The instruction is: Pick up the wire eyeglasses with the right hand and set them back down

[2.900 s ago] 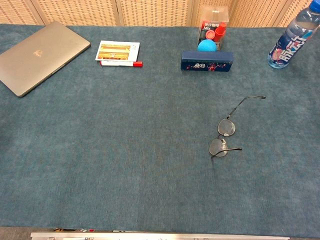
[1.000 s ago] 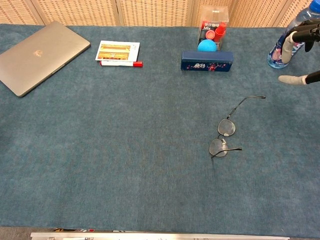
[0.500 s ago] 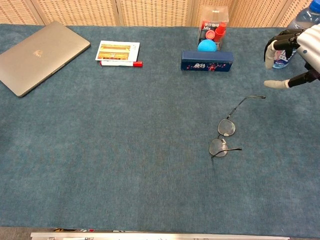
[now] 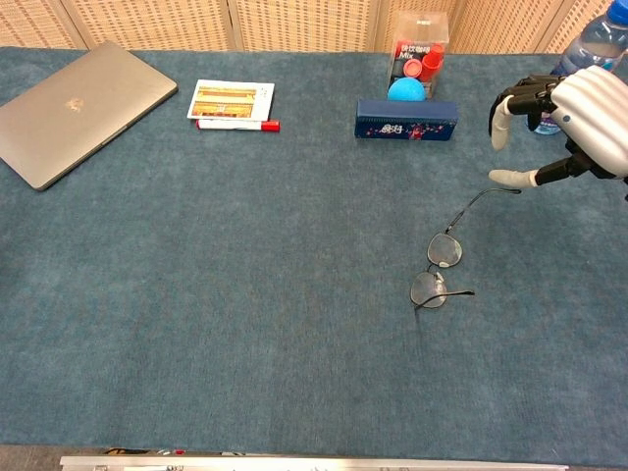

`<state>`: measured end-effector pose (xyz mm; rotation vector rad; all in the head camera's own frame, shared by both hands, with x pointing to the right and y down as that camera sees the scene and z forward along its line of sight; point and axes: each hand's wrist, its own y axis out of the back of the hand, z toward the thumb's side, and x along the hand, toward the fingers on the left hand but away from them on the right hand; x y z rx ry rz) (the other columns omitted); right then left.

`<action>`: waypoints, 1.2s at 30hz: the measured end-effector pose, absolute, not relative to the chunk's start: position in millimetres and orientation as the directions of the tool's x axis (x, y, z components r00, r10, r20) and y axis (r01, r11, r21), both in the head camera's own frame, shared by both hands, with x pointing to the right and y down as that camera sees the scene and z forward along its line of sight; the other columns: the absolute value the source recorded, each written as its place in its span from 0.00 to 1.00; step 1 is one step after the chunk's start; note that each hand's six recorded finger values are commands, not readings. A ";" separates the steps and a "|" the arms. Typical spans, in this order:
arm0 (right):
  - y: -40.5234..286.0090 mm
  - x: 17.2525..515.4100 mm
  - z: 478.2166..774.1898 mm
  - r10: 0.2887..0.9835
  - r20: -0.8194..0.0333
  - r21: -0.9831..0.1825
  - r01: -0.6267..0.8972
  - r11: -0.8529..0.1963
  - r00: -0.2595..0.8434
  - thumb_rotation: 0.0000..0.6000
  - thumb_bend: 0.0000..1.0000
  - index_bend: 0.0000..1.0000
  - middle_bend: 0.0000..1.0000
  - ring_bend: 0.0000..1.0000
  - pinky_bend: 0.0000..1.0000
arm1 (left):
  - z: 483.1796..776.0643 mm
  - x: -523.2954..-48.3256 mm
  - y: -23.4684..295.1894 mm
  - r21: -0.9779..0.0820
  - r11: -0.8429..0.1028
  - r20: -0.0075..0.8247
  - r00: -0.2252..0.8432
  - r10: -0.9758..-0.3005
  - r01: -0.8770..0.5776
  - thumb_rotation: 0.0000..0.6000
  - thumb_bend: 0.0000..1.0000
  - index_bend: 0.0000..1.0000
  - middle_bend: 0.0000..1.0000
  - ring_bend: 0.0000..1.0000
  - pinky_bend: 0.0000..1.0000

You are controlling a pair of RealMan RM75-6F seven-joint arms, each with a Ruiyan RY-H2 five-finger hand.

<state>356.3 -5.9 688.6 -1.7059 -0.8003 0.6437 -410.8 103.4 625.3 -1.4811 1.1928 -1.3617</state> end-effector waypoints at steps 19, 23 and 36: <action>-4.0 365.9 694.8 0.784 -0.041 -0.969 0.167 -0.183 0.620 1.00 0.21 0.61 0.55 0.43 0.57 | 625.7 -410.9 103.9 -0.954 -0.265 0.270 -0.015 -0.963 -0.141 1.00 0.28 0.53 0.55 0.42 0.59; -3.0 364.4 697.6 0.783 -0.045 -0.967 0.169 -0.189 0.621 1.00 0.21 0.61 0.55 0.43 0.57 | 625.5 -410.9 104.0 -0.952 -0.267 0.272 -0.015 -0.962 -0.150 1.00 0.28 0.53 0.55 0.42 0.59; 2.9 356.2 705.1 0.783 -0.046 -0.953 0.207 -0.219 0.621 1.00 0.21 0.61 0.55 0.43 0.57 | 623.6 -411.3 104.2 -0.952 -0.265 0.270 -0.015 -0.963 -0.154 1.00 0.28 0.53 0.55 0.42 0.59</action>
